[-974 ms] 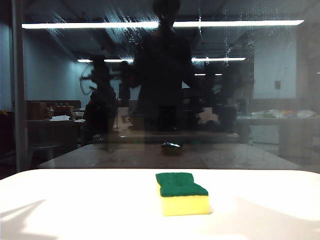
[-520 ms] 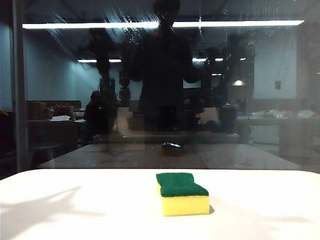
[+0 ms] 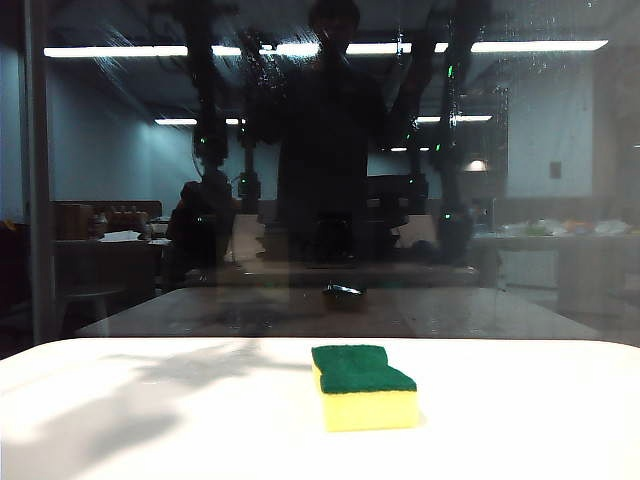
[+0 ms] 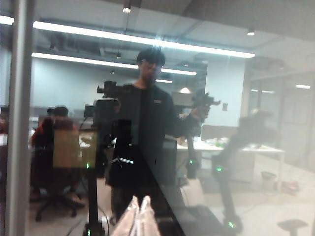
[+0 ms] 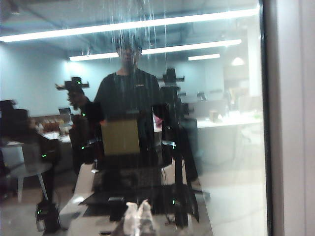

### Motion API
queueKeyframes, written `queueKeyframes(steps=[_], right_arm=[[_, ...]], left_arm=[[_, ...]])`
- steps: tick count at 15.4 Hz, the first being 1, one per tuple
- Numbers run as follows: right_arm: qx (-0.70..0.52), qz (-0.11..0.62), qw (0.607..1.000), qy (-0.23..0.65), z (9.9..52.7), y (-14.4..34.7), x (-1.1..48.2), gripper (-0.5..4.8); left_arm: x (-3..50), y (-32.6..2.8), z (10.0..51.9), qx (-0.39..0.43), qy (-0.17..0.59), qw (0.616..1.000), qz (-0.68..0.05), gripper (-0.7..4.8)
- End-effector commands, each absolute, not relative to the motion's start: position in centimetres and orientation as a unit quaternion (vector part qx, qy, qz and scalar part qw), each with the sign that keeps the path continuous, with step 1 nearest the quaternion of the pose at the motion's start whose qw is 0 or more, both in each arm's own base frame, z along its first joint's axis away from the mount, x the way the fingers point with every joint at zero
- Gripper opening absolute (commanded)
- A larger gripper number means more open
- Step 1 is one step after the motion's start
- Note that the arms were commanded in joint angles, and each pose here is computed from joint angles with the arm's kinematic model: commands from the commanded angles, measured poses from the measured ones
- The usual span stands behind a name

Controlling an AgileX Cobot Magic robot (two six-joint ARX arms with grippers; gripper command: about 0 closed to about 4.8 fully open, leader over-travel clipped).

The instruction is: Reach upward to find where there is water on the glass, pick up the sponge from the table, dry the water, and finally place the sponge back on the table.

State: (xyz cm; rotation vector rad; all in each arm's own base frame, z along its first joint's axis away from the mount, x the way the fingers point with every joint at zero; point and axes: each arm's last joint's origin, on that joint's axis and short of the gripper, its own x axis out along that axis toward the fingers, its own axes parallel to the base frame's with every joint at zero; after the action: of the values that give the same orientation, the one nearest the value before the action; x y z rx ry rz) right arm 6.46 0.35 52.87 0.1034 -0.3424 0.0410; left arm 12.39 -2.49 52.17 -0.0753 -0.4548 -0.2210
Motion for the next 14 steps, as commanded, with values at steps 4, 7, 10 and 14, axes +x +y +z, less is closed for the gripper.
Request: queueKeyframes(steps=[4, 7, 10, 14], right_arm=[[0.051, 0.023, 0.987, -0.148, 61.3, 0.7, 10.6, -0.06], [0.074, 0.053, 0.986, -0.142, 62.8, 1.1, 13.9, -0.06], [0.072, 0.062, 0.989, -0.11, 62.3, 1.4, 17.1, -0.06], [0.071, 0.06, 0.992, -0.084, 61.6, 1.5, 18.4, -0.06]], left_arm=[[12.8, -2.6, 59.5, -0.031, -0.203, 0.973, -0.107, -0.05], [14.1, -2.8, 61.7, -0.031, -0.209, 0.972, -0.107, -0.05], [16.6, -3.4, 61.7, -0.026, -0.177, 0.977, -0.118, -0.05], [19.0, -3.9, 60.7, -0.023, -0.142, 0.982, -0.122, -0.05]])
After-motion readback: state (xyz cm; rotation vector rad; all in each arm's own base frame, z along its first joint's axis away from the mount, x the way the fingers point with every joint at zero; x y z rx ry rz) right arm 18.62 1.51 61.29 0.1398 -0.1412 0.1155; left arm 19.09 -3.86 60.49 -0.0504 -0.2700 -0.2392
